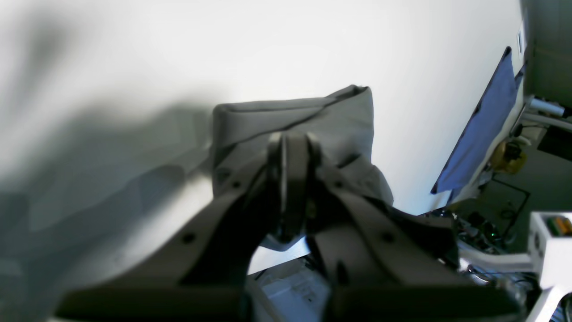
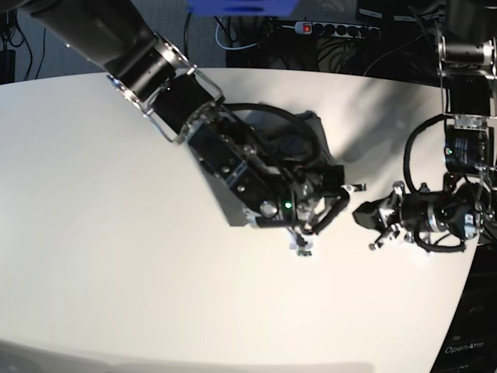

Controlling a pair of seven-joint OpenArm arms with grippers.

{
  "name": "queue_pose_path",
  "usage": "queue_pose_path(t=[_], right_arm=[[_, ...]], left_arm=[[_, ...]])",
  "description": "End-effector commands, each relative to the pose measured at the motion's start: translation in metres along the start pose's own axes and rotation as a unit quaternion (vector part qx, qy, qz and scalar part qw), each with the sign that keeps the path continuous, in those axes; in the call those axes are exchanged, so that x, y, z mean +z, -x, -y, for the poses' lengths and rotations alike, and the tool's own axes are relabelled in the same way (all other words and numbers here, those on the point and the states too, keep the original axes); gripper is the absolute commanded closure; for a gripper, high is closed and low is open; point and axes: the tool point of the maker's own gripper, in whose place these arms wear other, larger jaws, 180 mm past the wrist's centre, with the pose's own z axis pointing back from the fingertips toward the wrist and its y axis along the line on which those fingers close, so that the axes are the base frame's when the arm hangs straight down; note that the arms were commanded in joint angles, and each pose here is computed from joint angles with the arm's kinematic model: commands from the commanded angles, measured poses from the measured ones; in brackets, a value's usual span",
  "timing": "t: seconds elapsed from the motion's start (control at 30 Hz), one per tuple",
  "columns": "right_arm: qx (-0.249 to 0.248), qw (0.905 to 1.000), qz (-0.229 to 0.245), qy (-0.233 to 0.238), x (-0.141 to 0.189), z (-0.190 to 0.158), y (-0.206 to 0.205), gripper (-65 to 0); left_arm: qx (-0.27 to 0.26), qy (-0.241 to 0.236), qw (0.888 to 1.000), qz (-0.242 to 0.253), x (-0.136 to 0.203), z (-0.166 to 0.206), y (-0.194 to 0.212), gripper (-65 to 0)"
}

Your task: Fold the T-shirt properly

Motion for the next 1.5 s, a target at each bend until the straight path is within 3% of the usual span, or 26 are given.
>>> queue_pose_path(t=[0.0,0.2,0.6,0.87,1.1,1.27,1.47], right_arm=[[0.004,0.9999,0.01,-0.009,0.007,-0.011,-0.012,-25.2],[0.009,0.9991,-0.012,0.04,-0.009,0.01,-0.017,0.0],[0.074,0.9894,-0.03,0.121,-0.026,0.028,-0.018,-0.7],[0.088,0.9919,0.001,0.091,-0.01,0.005,-0.031,-0.7],[0.069,0.9936,0.089,0.01,0.043,-0.021,-0.066,-0.6],[0.072,0.988,0.136,0.015,0.069,0.007,-0.078,-0.6],[0.058,0.9873,0.136,0.058,0.062,0.056,-0.073,-0.6]], left_arm=[[-0.009,0.011,1.0,0.012,0.008,0.009,-0.009,-1.8],[-0.009,0.011,1.0,0.021,0.009,0.009,-0.012,-1.8],[-0.007,0.008,1.0,0.019,0.008,0.006,-0.01,-1.8],[-0.003,0.004,1.0,0.015,0.007,0.001,-0.006,-1.8],[-0.003,0.004,1.0,0.013,0.006,0.001,-0.005,-1.8],[0.001,0.002,1.0,0.008,0.004,-0.003,0.0,-1.8],[-0.002,-0.009,1.0,0.012,0.003,-0.007,-0.001,-1.8]])
